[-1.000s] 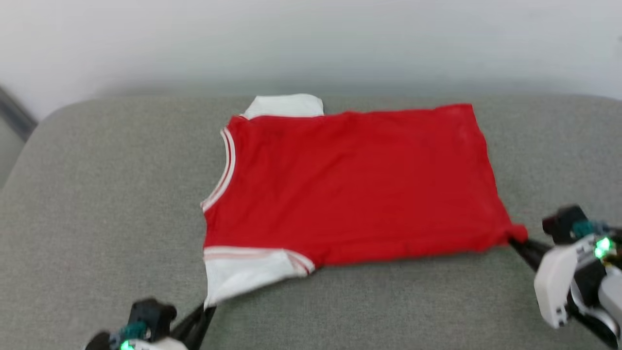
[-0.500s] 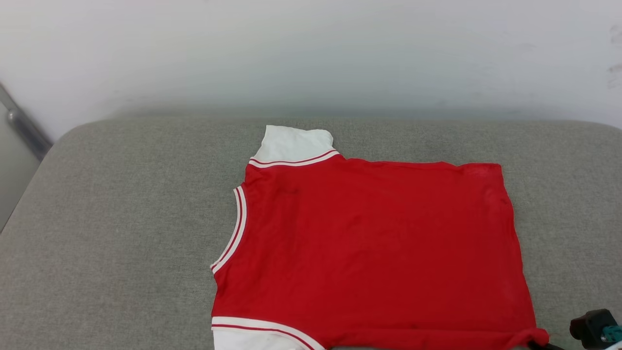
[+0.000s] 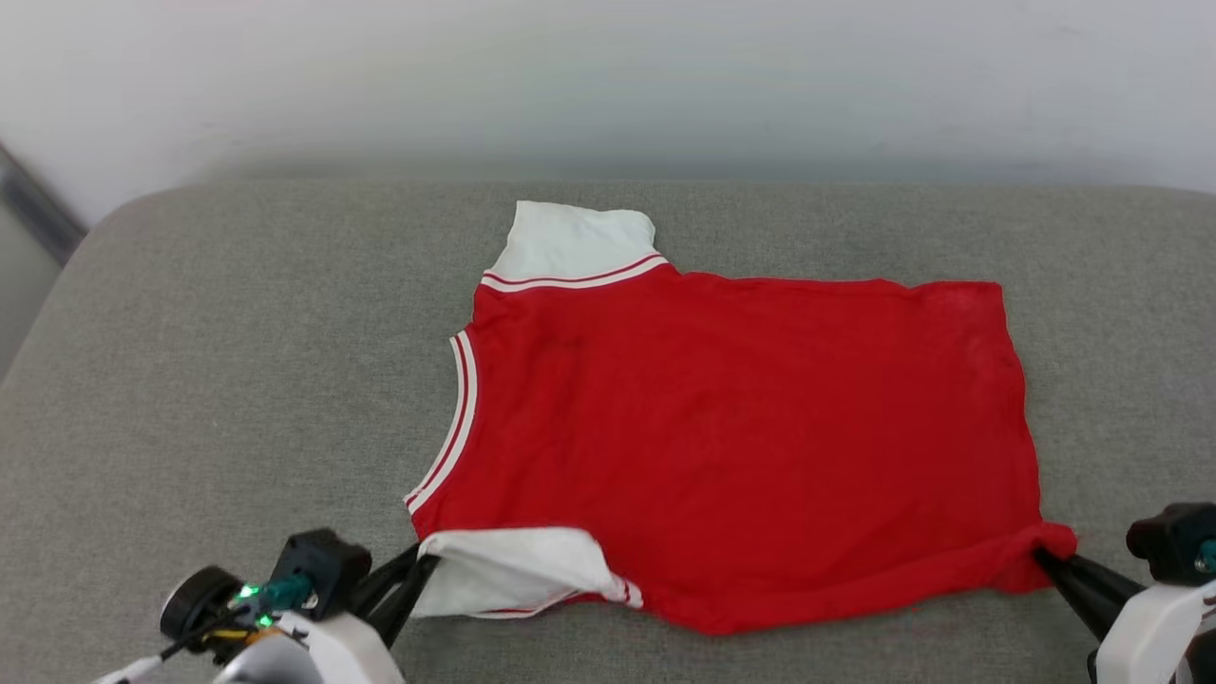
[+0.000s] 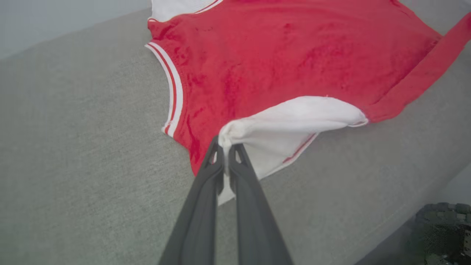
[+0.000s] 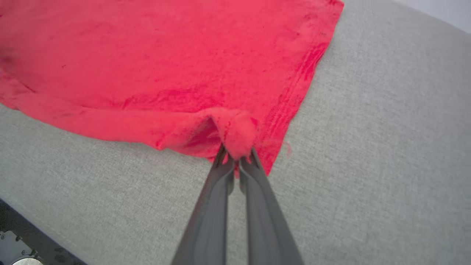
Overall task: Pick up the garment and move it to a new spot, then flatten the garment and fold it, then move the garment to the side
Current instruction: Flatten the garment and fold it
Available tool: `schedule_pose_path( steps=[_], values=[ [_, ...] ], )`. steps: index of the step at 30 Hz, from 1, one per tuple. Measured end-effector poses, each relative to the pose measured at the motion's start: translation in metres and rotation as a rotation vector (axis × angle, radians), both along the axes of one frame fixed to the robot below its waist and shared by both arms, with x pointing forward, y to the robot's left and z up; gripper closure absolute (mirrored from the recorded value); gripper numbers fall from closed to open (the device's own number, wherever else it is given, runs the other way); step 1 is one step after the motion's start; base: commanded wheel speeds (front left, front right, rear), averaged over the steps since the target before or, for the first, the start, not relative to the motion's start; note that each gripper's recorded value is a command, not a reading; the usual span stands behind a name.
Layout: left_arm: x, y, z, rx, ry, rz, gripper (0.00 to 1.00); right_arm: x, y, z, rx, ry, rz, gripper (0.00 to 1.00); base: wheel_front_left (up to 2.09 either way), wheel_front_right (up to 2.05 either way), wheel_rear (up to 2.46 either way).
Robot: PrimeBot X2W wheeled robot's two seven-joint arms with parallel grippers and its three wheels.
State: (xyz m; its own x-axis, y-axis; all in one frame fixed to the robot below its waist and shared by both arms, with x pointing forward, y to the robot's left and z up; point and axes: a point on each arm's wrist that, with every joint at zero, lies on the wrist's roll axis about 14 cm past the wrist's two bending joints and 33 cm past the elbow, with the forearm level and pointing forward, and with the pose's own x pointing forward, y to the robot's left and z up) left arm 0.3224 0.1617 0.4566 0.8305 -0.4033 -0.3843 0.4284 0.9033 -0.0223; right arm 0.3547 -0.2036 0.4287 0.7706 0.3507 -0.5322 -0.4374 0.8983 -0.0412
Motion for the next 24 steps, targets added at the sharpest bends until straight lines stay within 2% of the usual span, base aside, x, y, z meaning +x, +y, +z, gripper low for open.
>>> schedule_pose_path(
  steps=[7,13,24],
  values=[
    [0.063,-0.012,0.032,0.02,-0.119,-0.056,1.0,0.027,0.001,0.021,-0.001,-0.037,-0.017,1.0,0.0,0.0,0.0],
    [0.112,-0.006,0.034,0.033,-0.146,-0.061,1.0,0.044,-0.007,0.019,-0.009,-0.017,-0.055,1.0,0.0,0.0,0.0],
    [0.157,0.002,-0.023,0.081,-0.028,-0.072,1.0,0.073,-0.009,-0.018,-0.033,0.093,-0.085,1.0,0.0,0.0,0.0]
  ],
)
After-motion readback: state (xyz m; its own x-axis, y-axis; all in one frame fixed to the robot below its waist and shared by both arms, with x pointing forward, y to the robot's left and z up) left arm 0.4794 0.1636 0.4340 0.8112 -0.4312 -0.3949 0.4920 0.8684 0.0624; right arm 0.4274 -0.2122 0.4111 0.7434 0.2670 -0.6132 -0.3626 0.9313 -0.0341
